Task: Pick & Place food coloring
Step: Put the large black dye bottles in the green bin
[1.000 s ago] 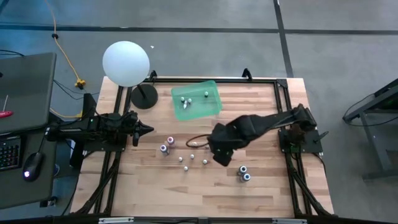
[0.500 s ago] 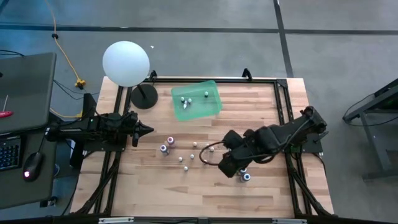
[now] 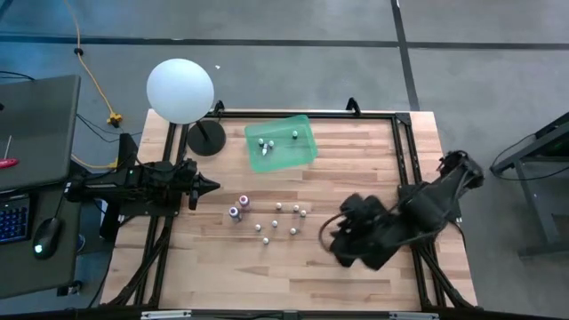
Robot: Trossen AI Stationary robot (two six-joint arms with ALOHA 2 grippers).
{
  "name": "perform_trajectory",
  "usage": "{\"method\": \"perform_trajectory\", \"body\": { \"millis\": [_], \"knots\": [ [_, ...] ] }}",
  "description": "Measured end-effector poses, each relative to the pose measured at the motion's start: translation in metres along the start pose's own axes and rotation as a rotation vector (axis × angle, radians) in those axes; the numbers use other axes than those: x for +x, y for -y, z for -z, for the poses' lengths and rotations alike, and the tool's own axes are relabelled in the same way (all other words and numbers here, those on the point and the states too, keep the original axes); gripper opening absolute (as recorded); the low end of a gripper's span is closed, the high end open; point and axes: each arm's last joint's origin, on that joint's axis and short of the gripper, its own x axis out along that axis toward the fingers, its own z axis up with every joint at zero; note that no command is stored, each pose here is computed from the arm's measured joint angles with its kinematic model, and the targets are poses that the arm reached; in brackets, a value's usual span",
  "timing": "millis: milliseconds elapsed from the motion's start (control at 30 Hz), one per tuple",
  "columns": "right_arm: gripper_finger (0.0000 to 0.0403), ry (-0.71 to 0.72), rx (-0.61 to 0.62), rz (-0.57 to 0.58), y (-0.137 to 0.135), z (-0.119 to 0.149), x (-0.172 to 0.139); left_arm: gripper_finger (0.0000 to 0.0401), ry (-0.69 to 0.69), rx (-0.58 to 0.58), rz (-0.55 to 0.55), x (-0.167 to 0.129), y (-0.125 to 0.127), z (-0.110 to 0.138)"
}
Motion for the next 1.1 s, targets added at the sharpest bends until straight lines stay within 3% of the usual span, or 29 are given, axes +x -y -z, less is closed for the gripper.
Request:
{"method": "perform_trajectory", "body": {
  "millis": [233,400,567,667,833,933,1100],
  "knots": [
    [0.0144,0.062,0.016,-0.174,-0.001,0.064,0.036,0.0,0.042,-0.01,0.023,0.001,0.002,-0.003],
    [0.014,0.034,0.038,-0.155,0.024,0.105,0.062,0.0,0.049,-0.011,0.028,0.0,0.002,-0.004],
    [0.014,0.007,-0.005,-0.073,0.049,0.12,0.082,0.0,0.051,-0.011,0.028,0.0,0.002,-0.004],
    [0.014,0.014,-0.063,-0.004,0.063,0.117,0.092,0.0,0.059,-0.013,0.033,0.0,0.003,-0.005],
    [0.014,0.001,-0.186,0.026,0.071,0.089,0.097,0.0,0.077,-0.014,0.039,0.0,0.004,-0.007],
    [0.014,-0.122,-0.123,0.051,0.081,0.071,0.098,0.0,0.077,-0.01,0.037,0.0,0.004,-0.007],
    [0.014,-0.295,0.092,0.08,0.099,0.04,0.094,0.0,0.065,-0.008,0.035,0.0,0.003,-0.006]
  ]
}}
